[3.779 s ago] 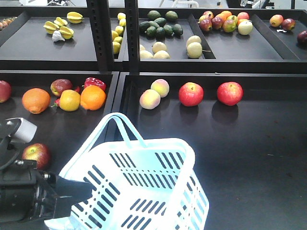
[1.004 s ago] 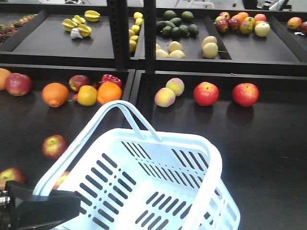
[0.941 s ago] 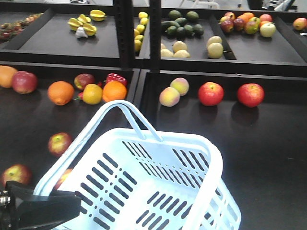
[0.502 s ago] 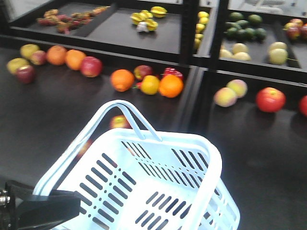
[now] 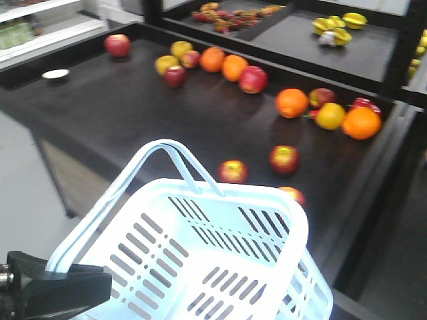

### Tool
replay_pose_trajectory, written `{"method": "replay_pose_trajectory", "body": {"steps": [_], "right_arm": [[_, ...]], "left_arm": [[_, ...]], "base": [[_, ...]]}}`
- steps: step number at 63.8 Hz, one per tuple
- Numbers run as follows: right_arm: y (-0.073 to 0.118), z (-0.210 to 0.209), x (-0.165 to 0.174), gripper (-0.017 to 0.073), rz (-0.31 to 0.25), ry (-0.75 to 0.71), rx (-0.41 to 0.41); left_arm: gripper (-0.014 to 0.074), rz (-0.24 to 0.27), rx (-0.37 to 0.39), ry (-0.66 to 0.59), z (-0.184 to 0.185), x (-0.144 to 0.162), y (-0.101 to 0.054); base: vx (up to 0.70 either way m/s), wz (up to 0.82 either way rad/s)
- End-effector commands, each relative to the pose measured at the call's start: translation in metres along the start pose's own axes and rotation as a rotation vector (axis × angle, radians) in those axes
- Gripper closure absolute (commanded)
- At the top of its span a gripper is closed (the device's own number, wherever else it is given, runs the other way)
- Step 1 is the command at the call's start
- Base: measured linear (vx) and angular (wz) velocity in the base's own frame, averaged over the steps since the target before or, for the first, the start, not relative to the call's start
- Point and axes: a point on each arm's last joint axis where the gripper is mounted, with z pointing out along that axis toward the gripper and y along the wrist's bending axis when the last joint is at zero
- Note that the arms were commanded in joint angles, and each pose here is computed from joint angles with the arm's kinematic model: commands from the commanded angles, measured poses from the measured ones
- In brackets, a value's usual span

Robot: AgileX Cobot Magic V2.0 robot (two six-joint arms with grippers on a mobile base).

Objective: Pick three apples into basket with both arms
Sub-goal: 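Drive the base away from the tables holding the basket in the left gripper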

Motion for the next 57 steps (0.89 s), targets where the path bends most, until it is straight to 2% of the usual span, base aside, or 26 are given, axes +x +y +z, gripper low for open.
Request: {"method": "replay_pose_trajectory", "body": {"steps": [1,57], "right_arm": [[0.0007,-0.0004,-0.0026,0.0564,-0.011,-0.07,-0.009],[0.0007,-0.0004,-0.0026,0.0564,-0.011,-0.07,-0.009]], "left_arm": [[0.0601,-0.022,0.037,-0.087,-0.0052,-0.0112,-0.0083],[0.0601,-0.022,0.038,-0.087,-0.0053,-0.0112,-0.0083]], "base": [[-0.15,0.67],[-0.14,0.64]]}}
